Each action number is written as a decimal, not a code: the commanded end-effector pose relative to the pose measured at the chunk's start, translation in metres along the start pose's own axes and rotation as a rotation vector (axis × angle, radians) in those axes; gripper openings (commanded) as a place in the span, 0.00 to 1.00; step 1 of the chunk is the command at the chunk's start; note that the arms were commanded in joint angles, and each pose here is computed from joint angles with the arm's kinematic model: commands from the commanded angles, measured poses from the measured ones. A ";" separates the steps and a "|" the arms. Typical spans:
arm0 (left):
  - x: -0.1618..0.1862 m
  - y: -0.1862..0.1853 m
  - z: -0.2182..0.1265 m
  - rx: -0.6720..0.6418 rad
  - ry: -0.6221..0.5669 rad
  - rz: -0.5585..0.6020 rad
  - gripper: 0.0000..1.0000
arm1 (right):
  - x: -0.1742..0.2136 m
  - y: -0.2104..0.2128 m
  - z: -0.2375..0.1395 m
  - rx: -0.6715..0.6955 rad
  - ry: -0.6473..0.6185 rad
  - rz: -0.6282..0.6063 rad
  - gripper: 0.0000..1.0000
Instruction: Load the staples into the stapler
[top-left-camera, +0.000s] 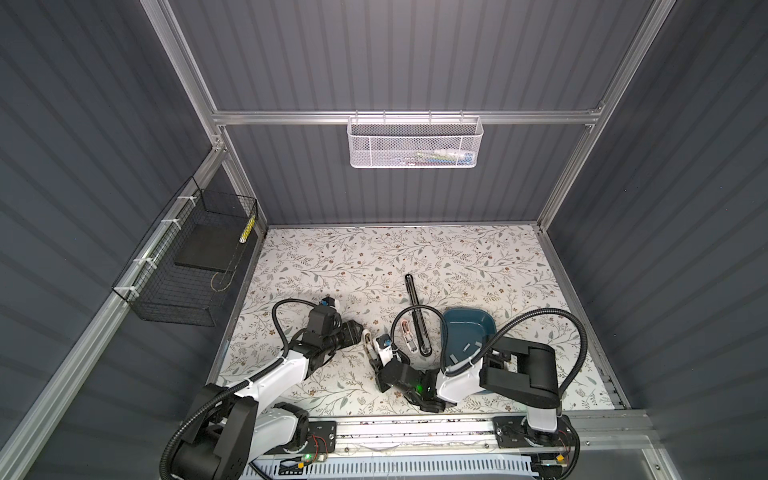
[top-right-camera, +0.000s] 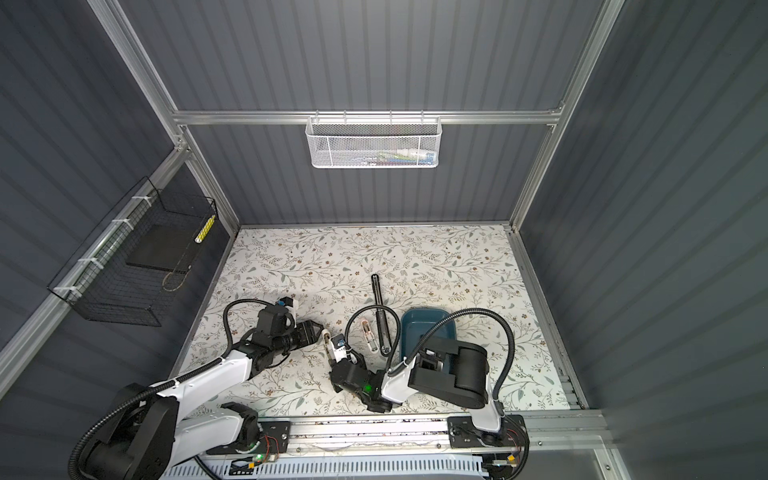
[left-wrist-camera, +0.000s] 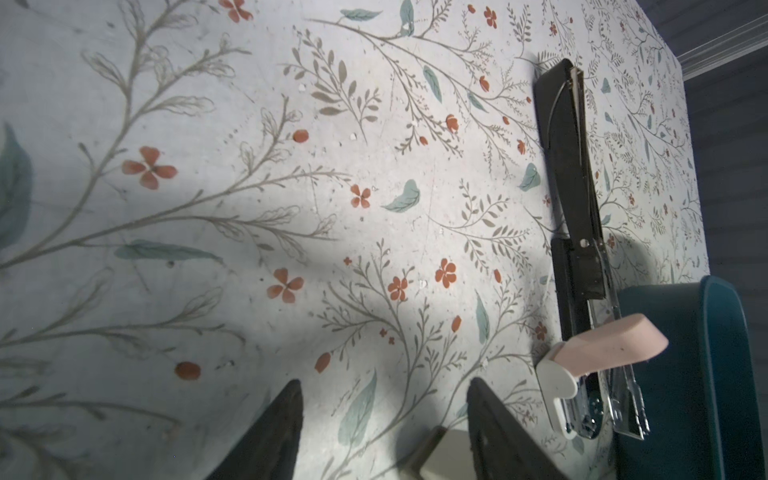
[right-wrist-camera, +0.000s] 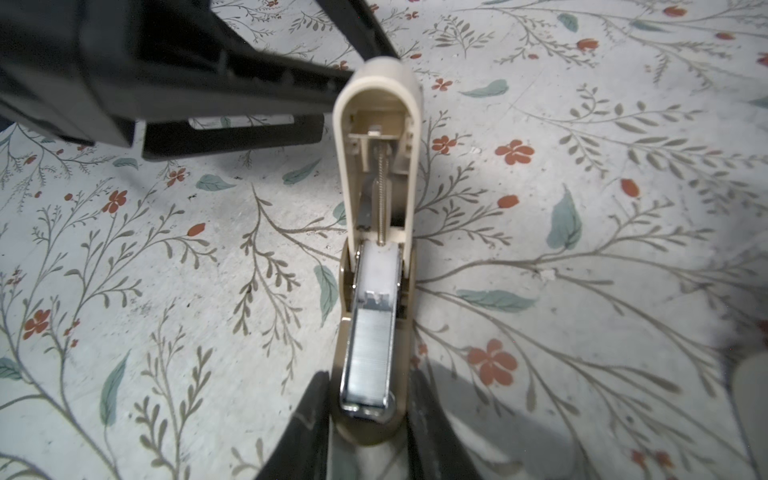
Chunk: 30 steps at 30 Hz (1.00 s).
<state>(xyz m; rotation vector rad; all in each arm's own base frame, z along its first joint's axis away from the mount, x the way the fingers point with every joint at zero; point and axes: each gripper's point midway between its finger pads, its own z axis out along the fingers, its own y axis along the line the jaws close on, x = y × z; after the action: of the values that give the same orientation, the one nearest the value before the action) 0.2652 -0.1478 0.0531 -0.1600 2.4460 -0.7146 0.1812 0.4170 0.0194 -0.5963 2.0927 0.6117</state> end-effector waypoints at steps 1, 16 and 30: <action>0.011 -0.010 -0.004 0.061 0.021 0.032 0.63 | 0.075 -0.027 -0.003 0.058 0.237 -0.094 0.22; 0.039 -0.025 -0.004 0.098 0.033 0.095 0.63 | 0.074 -0.027 -0.003 0.058 0.228 -0.086 0.23; 0.056 -0.019 -0.003 0.061 0.040 0.141 0.59 | 0.059 -0.026 -0.010 0.058 0.198 -0.081 0.35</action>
<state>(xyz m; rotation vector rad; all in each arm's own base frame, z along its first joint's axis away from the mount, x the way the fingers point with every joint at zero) 0.2204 -0.1834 0.0436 0.0554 2.4308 -0.7760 0.1787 0.4161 0.0203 -0.5948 2.0898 0.6309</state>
